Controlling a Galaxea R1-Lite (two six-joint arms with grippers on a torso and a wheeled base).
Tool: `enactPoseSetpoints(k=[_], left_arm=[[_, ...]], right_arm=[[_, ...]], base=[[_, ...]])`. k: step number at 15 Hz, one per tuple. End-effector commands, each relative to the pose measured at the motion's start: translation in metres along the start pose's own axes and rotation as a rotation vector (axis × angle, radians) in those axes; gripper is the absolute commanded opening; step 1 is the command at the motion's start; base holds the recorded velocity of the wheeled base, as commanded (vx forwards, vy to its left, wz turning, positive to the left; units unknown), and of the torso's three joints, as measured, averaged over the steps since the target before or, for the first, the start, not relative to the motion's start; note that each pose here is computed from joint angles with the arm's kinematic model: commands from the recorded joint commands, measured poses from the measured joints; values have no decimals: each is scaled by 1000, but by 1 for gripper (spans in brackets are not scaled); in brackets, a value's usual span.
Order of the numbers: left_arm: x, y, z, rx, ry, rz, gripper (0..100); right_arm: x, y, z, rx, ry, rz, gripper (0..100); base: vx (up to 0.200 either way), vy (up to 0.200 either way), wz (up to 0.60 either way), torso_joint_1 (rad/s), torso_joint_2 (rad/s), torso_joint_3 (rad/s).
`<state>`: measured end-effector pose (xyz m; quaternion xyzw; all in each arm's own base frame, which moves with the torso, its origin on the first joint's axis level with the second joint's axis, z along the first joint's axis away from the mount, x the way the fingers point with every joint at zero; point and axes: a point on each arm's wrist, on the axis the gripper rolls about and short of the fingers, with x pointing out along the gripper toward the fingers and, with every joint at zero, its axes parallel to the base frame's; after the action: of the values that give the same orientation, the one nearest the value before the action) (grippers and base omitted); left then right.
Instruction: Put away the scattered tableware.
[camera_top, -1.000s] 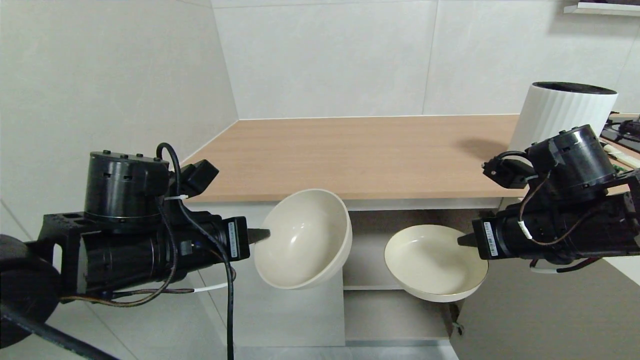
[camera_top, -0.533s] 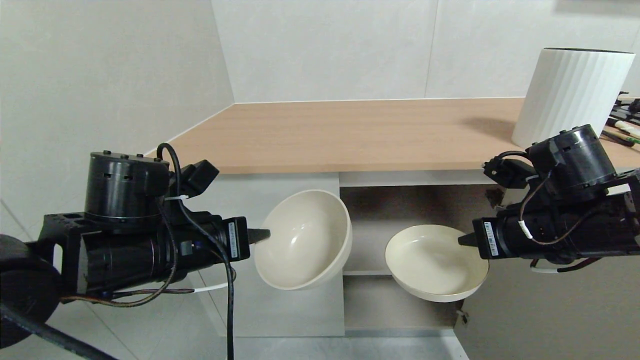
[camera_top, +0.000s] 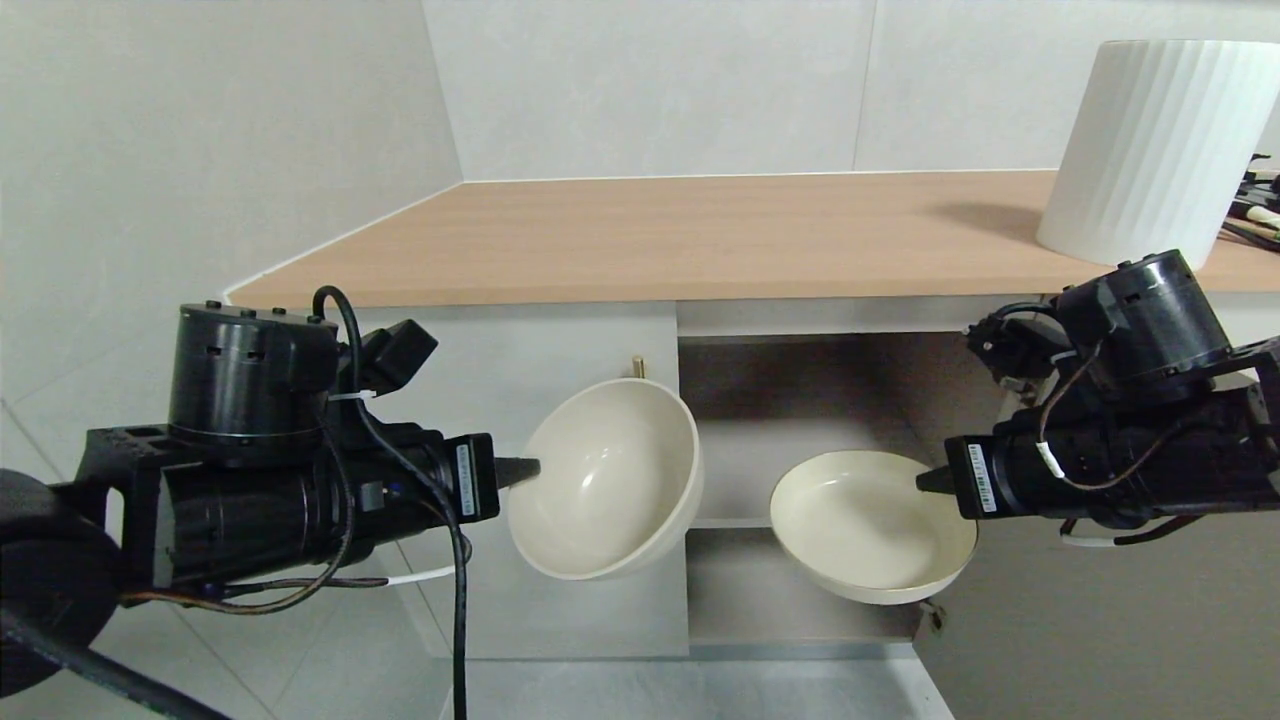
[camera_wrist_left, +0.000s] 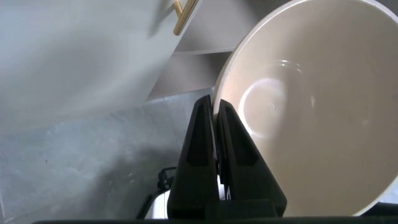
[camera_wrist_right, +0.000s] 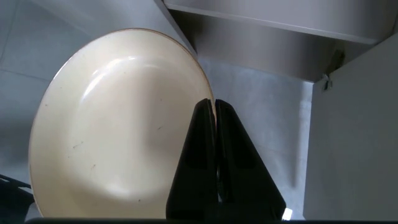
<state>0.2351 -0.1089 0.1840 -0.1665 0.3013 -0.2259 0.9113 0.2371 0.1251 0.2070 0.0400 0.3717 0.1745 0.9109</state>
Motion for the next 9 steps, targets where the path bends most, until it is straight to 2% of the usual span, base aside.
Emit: enactPoseSetpoints(k=[1, 6, 9], left_arm=[[0, 0, 0, -1, 1, 0, 0], [0, 0, 0, 0, -1, 1, 0], [0, 0, 0, 0, -1, 1, 0]], right_arm=[[1, 0, 0, 0, 2, 0, 0], [7, 0, -1, 0, 20, -5, 0], [44, -4, -4, 4, 72, -41, 0]], base=[[0, 0, 0, 0, 0, 0], [0, 0, 0, 0, 0, 0], [0, 0, 0, 0, 0, 0]])
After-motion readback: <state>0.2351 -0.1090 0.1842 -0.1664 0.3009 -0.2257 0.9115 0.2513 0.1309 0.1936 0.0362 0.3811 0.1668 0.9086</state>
